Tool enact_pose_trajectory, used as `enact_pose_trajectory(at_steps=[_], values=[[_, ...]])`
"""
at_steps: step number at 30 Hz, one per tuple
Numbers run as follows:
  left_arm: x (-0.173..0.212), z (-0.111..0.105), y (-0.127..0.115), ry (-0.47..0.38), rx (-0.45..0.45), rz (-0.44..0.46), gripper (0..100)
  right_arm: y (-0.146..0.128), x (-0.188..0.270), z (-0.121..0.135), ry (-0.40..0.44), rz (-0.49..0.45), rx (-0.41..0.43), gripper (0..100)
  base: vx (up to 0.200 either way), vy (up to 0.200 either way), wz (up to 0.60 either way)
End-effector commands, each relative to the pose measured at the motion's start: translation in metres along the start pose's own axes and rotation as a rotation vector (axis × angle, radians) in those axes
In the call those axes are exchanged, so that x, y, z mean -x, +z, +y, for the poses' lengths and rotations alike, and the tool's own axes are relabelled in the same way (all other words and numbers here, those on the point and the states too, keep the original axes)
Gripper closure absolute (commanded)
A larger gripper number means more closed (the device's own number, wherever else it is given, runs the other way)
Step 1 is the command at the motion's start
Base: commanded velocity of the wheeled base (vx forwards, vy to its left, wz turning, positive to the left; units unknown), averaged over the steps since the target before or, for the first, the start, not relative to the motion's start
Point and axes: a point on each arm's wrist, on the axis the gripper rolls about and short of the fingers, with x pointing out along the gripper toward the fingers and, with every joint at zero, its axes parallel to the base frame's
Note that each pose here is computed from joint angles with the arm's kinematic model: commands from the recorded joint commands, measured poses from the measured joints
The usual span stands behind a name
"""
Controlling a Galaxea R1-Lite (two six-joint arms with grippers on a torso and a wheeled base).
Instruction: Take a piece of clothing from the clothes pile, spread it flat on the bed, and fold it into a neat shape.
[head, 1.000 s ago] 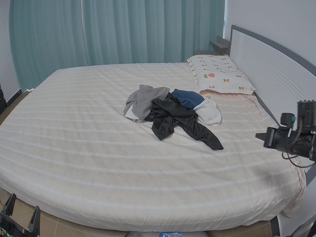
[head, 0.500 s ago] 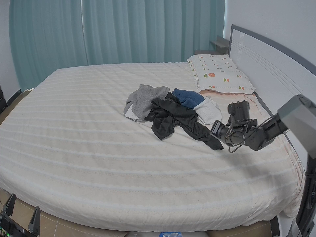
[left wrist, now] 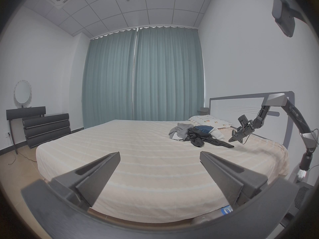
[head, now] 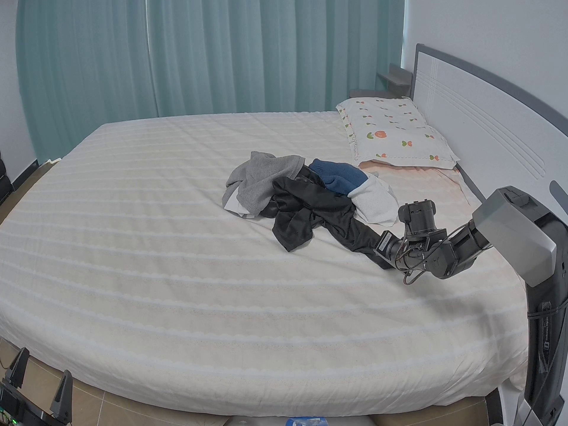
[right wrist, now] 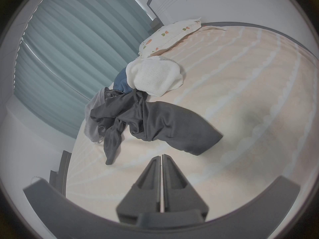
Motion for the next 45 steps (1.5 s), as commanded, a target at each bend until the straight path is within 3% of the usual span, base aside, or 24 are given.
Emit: enact_pose_trajectory(at_steps=[1,10,29,30,38,45], values=[[0.000,0.000,-0.005,0.001,0.000,0.005,0,0.008,0.004,-0.009,-0.019,-0.013,-0.011,0,0.000,0.000,0.00],[0.000,0.000,-0.005,0.001,0.000,0.005,0,-0.003,-0.014,-0.023,-0.048,0.010,-0.008,0,0.000,0.000,0.00],[0.000,0.000,-0.005,0.001,0.000,0.005,0,0.000,-0.060,-0.033,-0.073,-0.076,-0.037,0,0.000,0.000,0.00],[-0.001,0.000,-0.005,-0.001,0.000,0.007,0,0.001,-0.061,-0.033,-0.074,-0.084,-0.040,100,0.000,0.000,0.00],[0.000,0.000,-0.005,0.001,0.000,0.005,0,0.007,-0.057,-0.028,-0.049,-0.195,-0.042,100,0.000,0.000,0.00],[0.000,0.000,-0.005,0.001,0.000,0.007,0,0.016,-0.026,-0.018,-0.017,-0.192,-0.075,100,0.000,0.000,0.00]])
